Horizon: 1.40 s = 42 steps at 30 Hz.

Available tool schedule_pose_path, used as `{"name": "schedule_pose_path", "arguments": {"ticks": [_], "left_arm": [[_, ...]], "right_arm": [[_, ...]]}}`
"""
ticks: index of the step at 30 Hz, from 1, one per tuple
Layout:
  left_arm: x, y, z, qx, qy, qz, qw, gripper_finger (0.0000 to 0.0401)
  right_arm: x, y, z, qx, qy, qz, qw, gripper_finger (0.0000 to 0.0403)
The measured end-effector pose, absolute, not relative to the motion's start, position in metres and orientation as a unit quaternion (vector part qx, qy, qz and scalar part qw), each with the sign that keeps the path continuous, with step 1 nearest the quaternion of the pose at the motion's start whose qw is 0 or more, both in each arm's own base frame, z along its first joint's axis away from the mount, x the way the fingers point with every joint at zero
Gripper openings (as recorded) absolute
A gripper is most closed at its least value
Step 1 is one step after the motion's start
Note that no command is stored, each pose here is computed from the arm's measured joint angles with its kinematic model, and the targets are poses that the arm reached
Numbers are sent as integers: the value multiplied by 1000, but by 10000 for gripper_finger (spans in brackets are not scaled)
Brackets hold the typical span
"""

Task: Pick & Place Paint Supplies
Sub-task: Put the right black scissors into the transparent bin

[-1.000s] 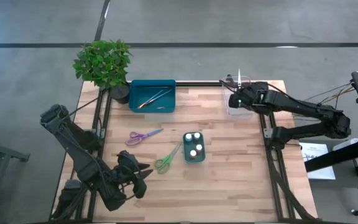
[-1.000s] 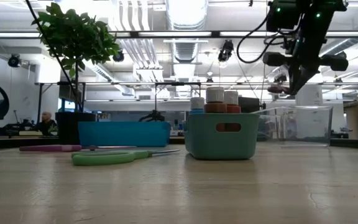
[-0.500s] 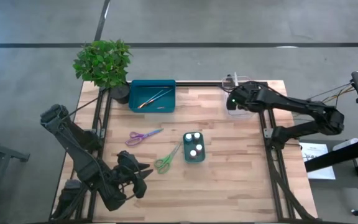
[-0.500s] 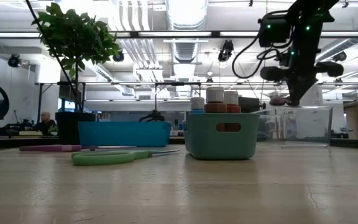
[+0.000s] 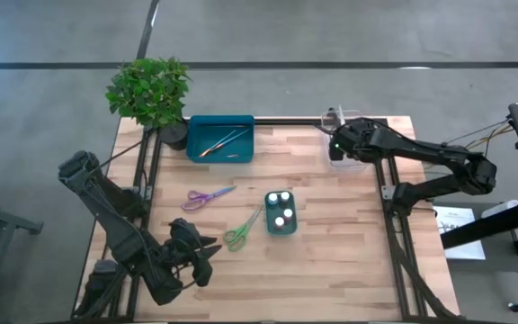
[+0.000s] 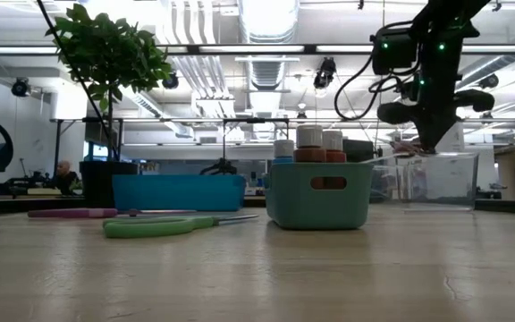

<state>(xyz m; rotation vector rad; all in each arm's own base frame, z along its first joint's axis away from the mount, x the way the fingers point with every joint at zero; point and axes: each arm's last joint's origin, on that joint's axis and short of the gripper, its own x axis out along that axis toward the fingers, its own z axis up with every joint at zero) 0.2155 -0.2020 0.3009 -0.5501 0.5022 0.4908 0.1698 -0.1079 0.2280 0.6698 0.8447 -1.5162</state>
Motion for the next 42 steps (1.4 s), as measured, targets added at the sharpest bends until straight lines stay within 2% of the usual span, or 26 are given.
{"name": "schedule_pose_path", "arguments": {"ticks": [26,42], "left_arm": [[216,-202,301,-278,241,239,899,127],[217,-204,302,-291,236,233,897,127]], "right_arm": [[161,-107,213,183,444,-637,603,18],[172,-112,193,157,502,-622,580,18]]}}
